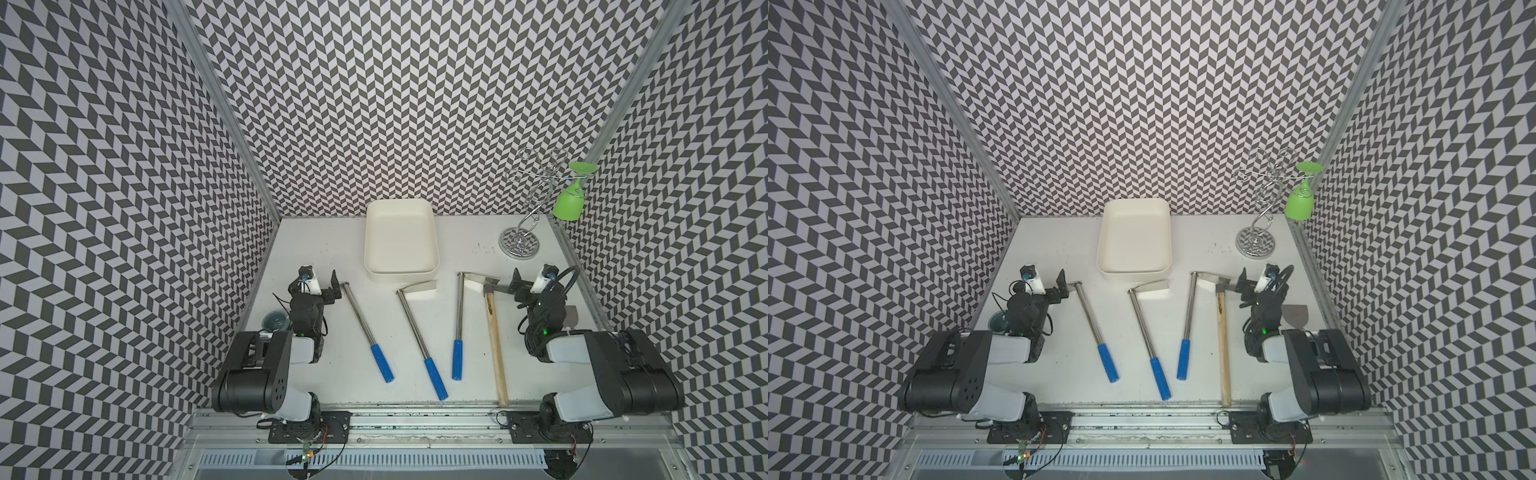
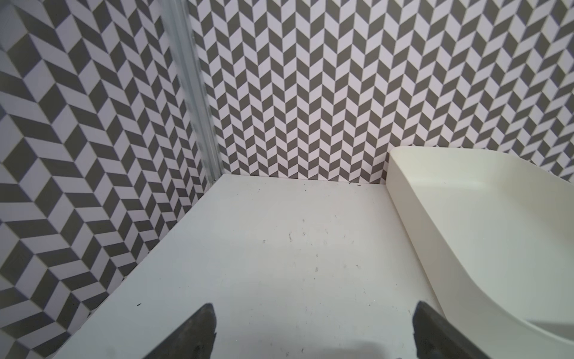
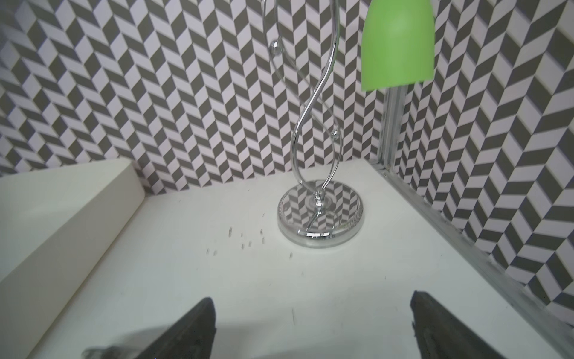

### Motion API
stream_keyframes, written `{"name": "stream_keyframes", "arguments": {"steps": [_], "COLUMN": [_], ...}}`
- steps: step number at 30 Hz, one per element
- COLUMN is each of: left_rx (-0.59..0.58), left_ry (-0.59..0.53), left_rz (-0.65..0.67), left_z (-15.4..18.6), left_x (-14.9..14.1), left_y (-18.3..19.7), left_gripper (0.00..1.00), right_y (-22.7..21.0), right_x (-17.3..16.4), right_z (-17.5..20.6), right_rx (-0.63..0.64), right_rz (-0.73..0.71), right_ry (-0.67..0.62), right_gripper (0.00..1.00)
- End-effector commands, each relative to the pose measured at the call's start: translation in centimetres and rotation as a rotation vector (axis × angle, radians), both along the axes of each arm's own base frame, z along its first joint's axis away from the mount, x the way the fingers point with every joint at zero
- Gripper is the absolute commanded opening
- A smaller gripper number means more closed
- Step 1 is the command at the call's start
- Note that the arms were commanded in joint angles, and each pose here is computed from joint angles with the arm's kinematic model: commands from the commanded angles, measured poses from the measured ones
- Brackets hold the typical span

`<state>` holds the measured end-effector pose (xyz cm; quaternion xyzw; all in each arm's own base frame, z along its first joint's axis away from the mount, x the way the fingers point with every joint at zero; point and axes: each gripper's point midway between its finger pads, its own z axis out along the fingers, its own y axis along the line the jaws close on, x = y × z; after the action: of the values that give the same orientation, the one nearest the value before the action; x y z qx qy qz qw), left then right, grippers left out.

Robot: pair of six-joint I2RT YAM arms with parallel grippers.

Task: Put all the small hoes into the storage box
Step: Pick up the hoe from the center of the board.

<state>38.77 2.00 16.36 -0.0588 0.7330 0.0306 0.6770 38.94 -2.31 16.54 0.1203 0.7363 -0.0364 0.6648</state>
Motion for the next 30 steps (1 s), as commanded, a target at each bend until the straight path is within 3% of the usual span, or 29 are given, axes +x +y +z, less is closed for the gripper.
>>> {"name": "stream_keyframes", "arguments": {"steps": [1, 2, 4, 7, 12, 16, 21, 30], "left_rx": [-0.064, -0.083, -0.114, -0.184, -0.218, -0.272, -0.288, -0.335], "left_ry": [0.058, 0.087, 0.139, 0.219, 0.432, 0.716, 0.921, 1.09], "left_rz": [0.101, 0.089, 0.081, 0.138, 0.065, 0.029, 0.038, -0.001], "left_z": [2.9, 3.4, 4.7, 6.6, 7.5, 4.4, 1.6, -4.9], "left_x": [0.6, 0.7, 0.7, 0.2, -0.2, -1.1, -2.2, -6.8], "left_y": [1.5, 1.2, 0.7, -0.4, -6.6, -10.3, -12.3, -14.0], "left_gripper": [0.92, 0.88, 0.73, 0.62, 0.66, 0.66, 0.66, 0.68], "right_y": [-0.2, 0.5, 2.3, 2.9, 8.7, 14.0, 17.3, 17.9], "right_x": [0.2, 0.1, -0.3, -0.9, 0.5, 1.3, -0.1, -3.0], "right_z": [3.4, 4.0, 6.0, 8.8, 9.4, 7.9, 5.2, 4.2], "right_rx": [0.107, 0.087, 0.057, 0.221, 0.356, 0.38, 0.39, 0.367], "right_rz": [-0.088, -0.086, -0.079, -0.093, 0.127, 0.347, 0.501, 0.593], "right_ry": [0.089, 0.109, 0.079, 0.017, 0.189, 0.424, 0.682, 0.735], "right_gripper": [0.96, 0.96, 0.97, 0.9, 0.89, 0.89, 0.88, 0.83]}}
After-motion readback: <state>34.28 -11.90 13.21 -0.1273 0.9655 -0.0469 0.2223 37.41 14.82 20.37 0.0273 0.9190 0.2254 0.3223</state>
